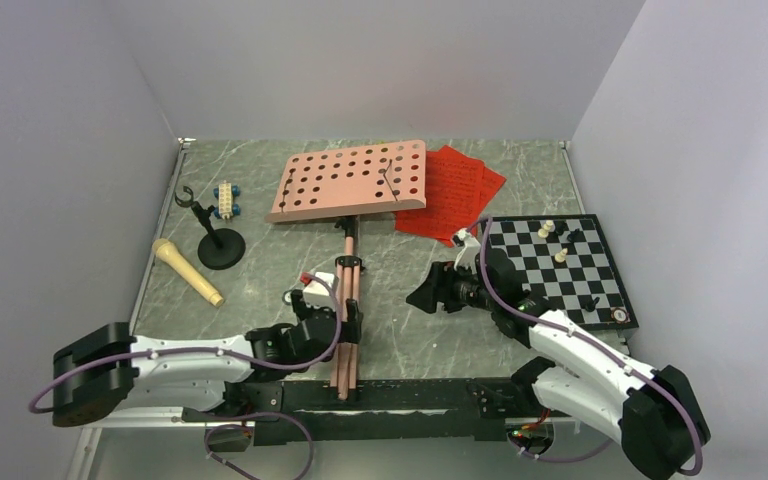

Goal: Pack up the instrument practice props

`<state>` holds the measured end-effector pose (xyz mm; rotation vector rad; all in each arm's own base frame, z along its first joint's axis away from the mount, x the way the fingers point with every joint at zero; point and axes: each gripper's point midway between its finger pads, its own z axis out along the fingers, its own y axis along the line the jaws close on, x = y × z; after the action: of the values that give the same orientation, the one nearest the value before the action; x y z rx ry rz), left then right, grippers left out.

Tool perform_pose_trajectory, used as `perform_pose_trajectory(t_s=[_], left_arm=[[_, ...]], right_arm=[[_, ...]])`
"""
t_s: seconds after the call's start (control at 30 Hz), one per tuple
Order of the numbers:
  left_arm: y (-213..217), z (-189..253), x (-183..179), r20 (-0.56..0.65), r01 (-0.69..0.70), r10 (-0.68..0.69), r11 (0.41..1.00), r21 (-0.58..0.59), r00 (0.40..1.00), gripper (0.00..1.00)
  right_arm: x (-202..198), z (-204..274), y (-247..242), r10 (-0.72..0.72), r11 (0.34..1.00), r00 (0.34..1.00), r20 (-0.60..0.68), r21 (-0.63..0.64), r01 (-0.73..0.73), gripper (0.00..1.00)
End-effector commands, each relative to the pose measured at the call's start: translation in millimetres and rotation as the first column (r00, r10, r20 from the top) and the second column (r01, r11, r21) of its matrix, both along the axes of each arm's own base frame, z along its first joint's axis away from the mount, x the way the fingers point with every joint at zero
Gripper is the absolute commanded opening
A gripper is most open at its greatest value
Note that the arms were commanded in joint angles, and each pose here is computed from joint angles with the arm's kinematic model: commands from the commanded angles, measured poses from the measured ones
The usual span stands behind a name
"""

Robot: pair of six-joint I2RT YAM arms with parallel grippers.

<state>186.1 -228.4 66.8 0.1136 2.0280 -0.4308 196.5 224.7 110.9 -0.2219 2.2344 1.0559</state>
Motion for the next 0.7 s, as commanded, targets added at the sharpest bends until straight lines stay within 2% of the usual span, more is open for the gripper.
perform_pose_trajectory(t_s=[0.0, 0.17, 0.3, 0.53, 0.6, 0.67], left_arm=[[5, 29, -3, 0.012, 0.001, 0.0, 1.0, -0.03, 1.0, 0.99], [31, 45, -12, -0.012, -0.027, 0.026, 0.999, -0.047, 1.0, 0.99], [58, 47, -18, -0.043, -0.099, 0.096, 0.992, -0.077, 0.994, 0.99], [85, 72, -21, -0.065, -0.201, 0.193, 0.966, -0.164, 0.979, 0.99], [93, 75, -21, -0.072, -0.239, 0.231, 0.959, -0.153, 0.97, 0.99], [104, 76, -20, -0.084, -0.304, 0.295, 0.943, -0.138, 0.952, 0.99]], right_arm=[[9, 19, -5, -0.015, 0.999, 0.995, 0.097, -0.029, 0.018, 0.76], [13, 25, -29, -0.061, 0.985, 0.97, 0.235, -0.142, 0.097, 0.76], [25, 26, -60, -0.209, 0.93, 0.924, 0.32, -0.229, 0.289, 0.76], [35, 44, -72, -0.367, 0.895, 0.863, 0.347, -0.12, 0.429, 0.8], [37, 50, -72, -0.39, 0.891, 0.851, 0.352, -0.087, 0.445, 0.83], [40, 57, -74, -0.436, 0.877, 0.831, 0.345, -0.044, 0.478, 0.9]])
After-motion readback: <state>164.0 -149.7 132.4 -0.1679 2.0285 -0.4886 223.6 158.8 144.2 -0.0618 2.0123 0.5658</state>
